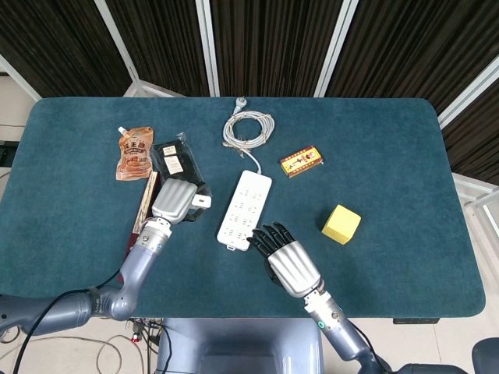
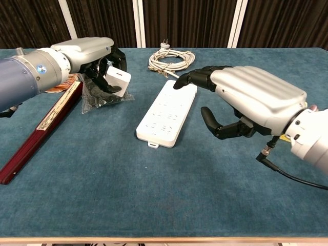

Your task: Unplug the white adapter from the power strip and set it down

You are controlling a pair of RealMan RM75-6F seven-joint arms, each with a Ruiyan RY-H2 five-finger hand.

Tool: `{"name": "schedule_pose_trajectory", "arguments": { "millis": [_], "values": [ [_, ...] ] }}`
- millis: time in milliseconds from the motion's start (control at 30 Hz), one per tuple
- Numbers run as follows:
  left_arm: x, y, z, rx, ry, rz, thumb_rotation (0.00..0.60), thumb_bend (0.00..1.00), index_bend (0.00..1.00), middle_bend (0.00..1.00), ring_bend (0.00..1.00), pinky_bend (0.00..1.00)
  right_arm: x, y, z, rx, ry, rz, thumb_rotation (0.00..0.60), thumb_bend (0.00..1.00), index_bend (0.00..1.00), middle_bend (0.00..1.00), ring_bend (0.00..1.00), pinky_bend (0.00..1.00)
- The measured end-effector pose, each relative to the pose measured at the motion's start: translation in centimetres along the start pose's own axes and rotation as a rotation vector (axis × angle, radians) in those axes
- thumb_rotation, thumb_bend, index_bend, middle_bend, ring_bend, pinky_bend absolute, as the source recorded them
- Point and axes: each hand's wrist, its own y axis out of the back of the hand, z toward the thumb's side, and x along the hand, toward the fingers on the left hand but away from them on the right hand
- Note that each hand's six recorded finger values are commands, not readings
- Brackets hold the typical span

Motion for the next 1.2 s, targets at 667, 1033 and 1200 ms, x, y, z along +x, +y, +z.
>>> {"name": "schedule_pose_trajectory", "arguments": {
  "millis": [667,1033,1200],
  "values": [
    [-1.7,0.8,-3.2,-0.057,0.118,0.025,0.600,0.04,0.17,0.20,0.20,0.27,0.7,1.1,-1.7,0.027,-0.044,-0.014,0.600,0.60,0.07,0.16,0.10,0.14],
    [-6.2,3.0,-4.6,-0.128,0.121,0.116,0.600,0.04,0.13,0.12,0.15,0.22,2.9,3.1,-7.3,0.082,-0.193,-0.046,0.600,0.50,0.00,0.03,0.00,0.06],
    [-10.6,3.3,-6.4,-0.114,0.132,0.165,0.600,0.04,0.09,0.07,0.10,0.15,5.2,4.2,-10.9,0.087,-0.282,-0.062,0.600,0.50,0.00,0.00,0.00,0.03]
  ]
}}
